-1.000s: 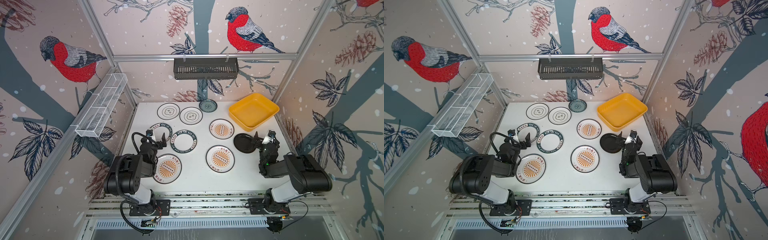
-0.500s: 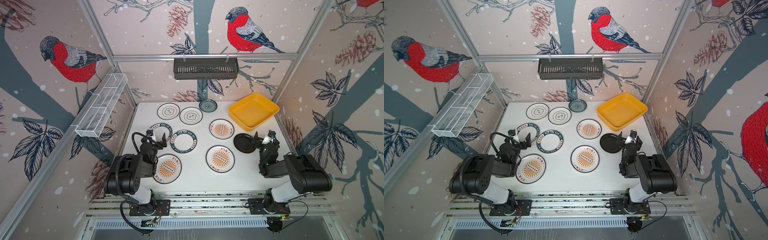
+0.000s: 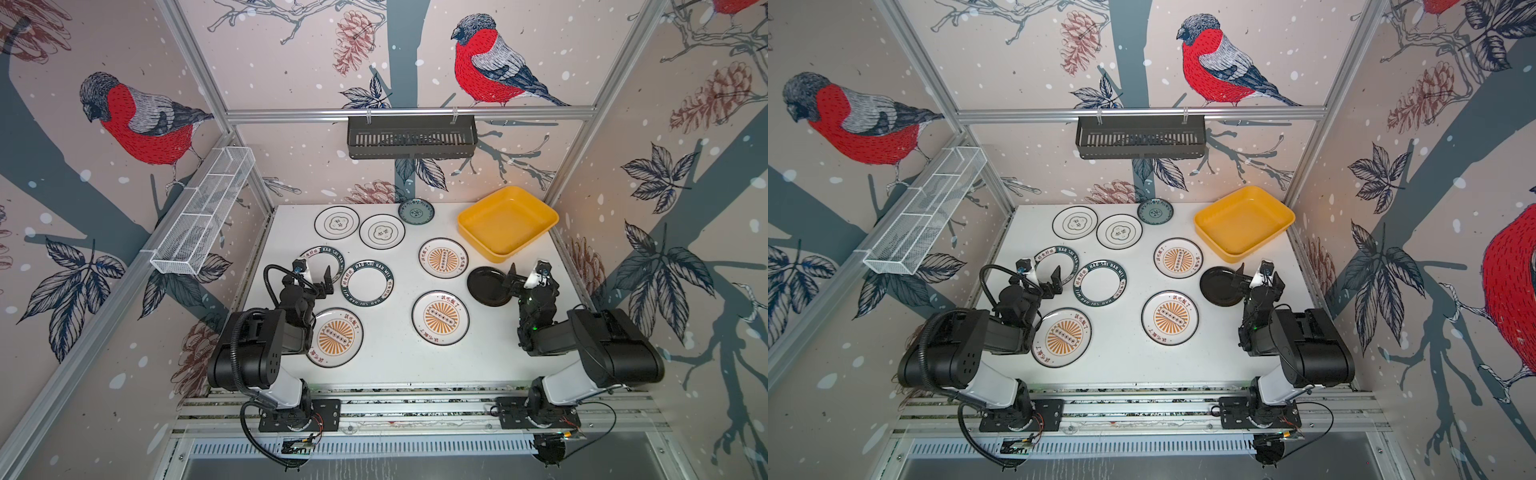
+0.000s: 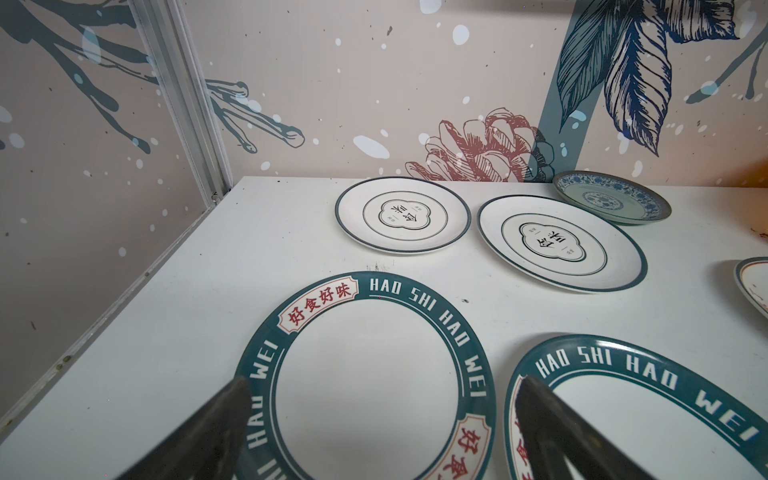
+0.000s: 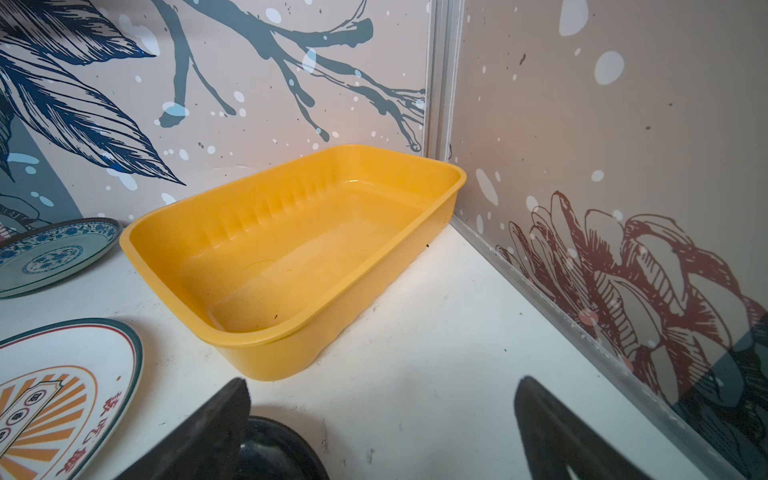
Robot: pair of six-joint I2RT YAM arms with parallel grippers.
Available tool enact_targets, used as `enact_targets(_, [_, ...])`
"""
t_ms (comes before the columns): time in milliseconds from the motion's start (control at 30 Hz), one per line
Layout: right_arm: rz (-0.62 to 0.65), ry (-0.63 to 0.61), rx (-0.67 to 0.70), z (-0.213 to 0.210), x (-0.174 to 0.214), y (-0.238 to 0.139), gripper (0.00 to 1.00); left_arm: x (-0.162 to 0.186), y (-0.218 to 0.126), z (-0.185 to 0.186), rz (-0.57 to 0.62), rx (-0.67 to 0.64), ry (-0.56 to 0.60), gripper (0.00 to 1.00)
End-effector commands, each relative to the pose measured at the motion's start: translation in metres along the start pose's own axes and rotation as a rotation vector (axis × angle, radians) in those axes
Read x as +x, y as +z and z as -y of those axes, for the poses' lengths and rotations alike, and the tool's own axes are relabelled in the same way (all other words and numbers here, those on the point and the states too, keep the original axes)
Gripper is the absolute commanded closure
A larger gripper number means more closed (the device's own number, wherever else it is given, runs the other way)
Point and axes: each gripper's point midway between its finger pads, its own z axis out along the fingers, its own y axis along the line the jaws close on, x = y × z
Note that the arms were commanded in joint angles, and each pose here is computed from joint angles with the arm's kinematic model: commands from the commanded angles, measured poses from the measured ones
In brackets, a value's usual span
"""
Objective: Place the plates into the plastic bin on the countertop
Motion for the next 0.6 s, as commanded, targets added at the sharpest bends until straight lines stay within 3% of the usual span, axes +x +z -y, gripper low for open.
enact_targets(0, [0.021,-0.005,0.008,0.001,-0.006,0.0,0.0,-0.007,-0.001,0.001,0.03,0.002,0.022,0.01])
enact_targets(233, [-0.003,-0.045,0.007,-0.008,-0.017,0.007,0.0,-0.019,-0.001,-0.003,0.032,-0.019,0.014,0.01])
enact_targets(333, [-0.077,-0.077,-0.014,-0.023,-0.034,0.02,0.0,-0.044,0.004,0.0,0.004,0.0,0.013,0.01])
enact_targets(500, [-0.147,0.101,-0.169,-0.068,-0.089,0.028,0.0,-0.12,0.018,0.011,-0.001,0.06,-0.146,0.01])
enact_targets(567, [-0.157,0.196,-0.252,-0.094,-0.112,0.022,0.0,-0.153,0.021,0.023,-0.001,0.128,-0.288,0.01])
